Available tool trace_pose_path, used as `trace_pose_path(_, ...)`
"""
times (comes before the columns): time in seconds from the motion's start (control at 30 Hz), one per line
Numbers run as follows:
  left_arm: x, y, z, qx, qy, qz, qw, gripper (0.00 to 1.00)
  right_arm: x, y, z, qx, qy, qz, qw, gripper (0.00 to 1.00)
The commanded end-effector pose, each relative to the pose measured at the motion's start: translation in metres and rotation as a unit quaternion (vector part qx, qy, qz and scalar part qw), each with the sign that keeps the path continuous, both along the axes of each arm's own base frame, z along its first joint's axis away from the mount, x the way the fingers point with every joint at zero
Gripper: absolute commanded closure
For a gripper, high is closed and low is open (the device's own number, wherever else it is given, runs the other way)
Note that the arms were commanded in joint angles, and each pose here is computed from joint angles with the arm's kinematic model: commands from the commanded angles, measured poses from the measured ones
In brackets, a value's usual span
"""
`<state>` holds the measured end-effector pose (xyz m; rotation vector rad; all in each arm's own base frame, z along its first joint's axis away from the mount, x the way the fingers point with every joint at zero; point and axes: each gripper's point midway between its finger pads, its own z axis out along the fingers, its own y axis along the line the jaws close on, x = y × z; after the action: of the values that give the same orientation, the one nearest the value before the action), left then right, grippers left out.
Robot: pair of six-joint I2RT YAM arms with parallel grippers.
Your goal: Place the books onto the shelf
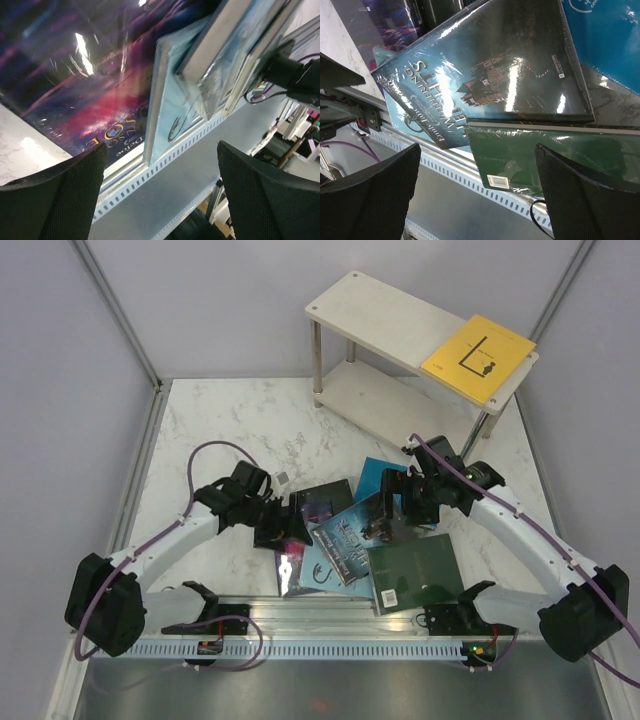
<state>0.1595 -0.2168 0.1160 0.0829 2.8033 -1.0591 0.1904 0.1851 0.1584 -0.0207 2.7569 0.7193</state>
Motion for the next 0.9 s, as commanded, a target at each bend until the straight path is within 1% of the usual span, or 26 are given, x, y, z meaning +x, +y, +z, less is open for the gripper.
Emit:
trace_pose_path(0.0, -0.013, -0.010, -0.008, -0.032, 0.006, -0.007, 0.999, 0.08, 0.011, 0.009, -0.003, 0.015, -0.016, 0.003, 1.000, 0.02)
trace_pose_path(0.07, -0.019, -0.013, -0.015, -0.039, 0.015, -0.005, 0.999, 0.08, 0.013, 0.010, -0.007, 0.009, -0.013, 0.008, 1.000, 0.02)
trace_pose_path(0.1, -0.027, -0.013, -0.021, -0.046, 0.033, -0.004, 0.998, 0.08, 0.014, 0.010, -0.009, 0.007, -0.012, 0.010, 1.000, 0.02)
trace_pose_path(0.13, -0.027, -0.018, -0.021, -0.056, 0.025, -0.008, 0.998, 0.09, 0.015, 0.010, -0.012, 0.003, -0.008, 0.012, 1.000, 0.02)
trace_pose_path(0.2, -0.036, -0.021, -0.030, -0.062, 0.041, -0.009, 0.997, 0.09, 0.017, 0.010, -0.012, 0.000, -0.008, 0.016, 1.000, 0.02)
trace_pose_path(0.27, -0.039, -0.031, -0.029, -0.082, 0.031, -0.021, 0.996, 0.11, 0.017, 0.012, -0.016, -0.003, -0.002, 0.022, 1.000, 0.02)
trace_pose_path(0.3, -0.045, -0.033, -0.034, -0.087, 0.044, -0.022, 0.995, 0.12, 0.016, 0.011, -0.019, -0.005, 0.000, 0.025, 1.000, 0.02)
trace_pose_path(0.33, -0.046, -0.040, -0.033, -0.100, 0.035, -0.031, 0.994, 0.16, 0.016, 0.011, -0.021, -0.006, 0.004, 0.027, 1.000, 0.02)
trace_pose_path(0.43, -0.056, -0.045, -0.044, -0.102, 0.053, -0.033, 0.993, 0.25, 0.015, 0.011, -0.024, -0.010, 0.009, 0.033, 0.999, 0.02)
trace_pose_path(0.47, -0.053, -0.050, -0.043, -0.113, 0.043, -0.037, 0.992, 0.28, 0.014, 0.011, -0.026, -0.010, 0.011, 0.035, 0.999, 0.02)
trace_pose_path(0.5, -0.056, -0.051, -0.046, -0.114, 0.053, -0.033, 0.991, 0.29, 0.013, 0.011, -0.027, -0.013, 0.013, 0.037, 0.999, 0.02)
trace_pose_path(0.6, -0.055, -0.059, -0.049, -0.122, 0.051, -0.037, 0.991, 0.38, 0.011, 0.009, -0.030, -0.018, 0.017, 0.043, 0.999, 0.02)
trace_pose_path(0.7, -0.053, -0.062, -0.052, -0.119, 0.053, -0.036, 0.991, 0.59, 0.011, 0.007, -0.031, -0.023, 0.018, 0.047, 0.998, 0.02)
trace_pose_path(0.73, -0.053, -0.062, -0.053, -0.118, 0.054, -0.035, 0.991, 0.79, 0.011, 0.007, -0.031, -0.024, 0.017, 0.049, 0.998, 0.02)
trace_pose_path(0.77, -0.051, -0.063, -0.051, -0.121, 0.051, -0.034, 0.991, 0.91, 0.012, 0.007, -0.031, -0.025, 0.017, 0.051, 0.998, 0.02)
trace_pose_path(0.8, -0.049, -0.064, -0.046, -0.120, 0.049, -0.034, 0.991, 0.97, 0.013, 0.007, -0.031, -0.026, 0.017, 0.050, 0.998, 0.02)
trace_pose_path(0.87, -0.048, -0.064, -0.038, -0.114, 0.044, -0.036, 0.992, 0.98, 0.015, 0.007, -0.027, -0.027, 0.011, 0.052, 0.998, 0.02)
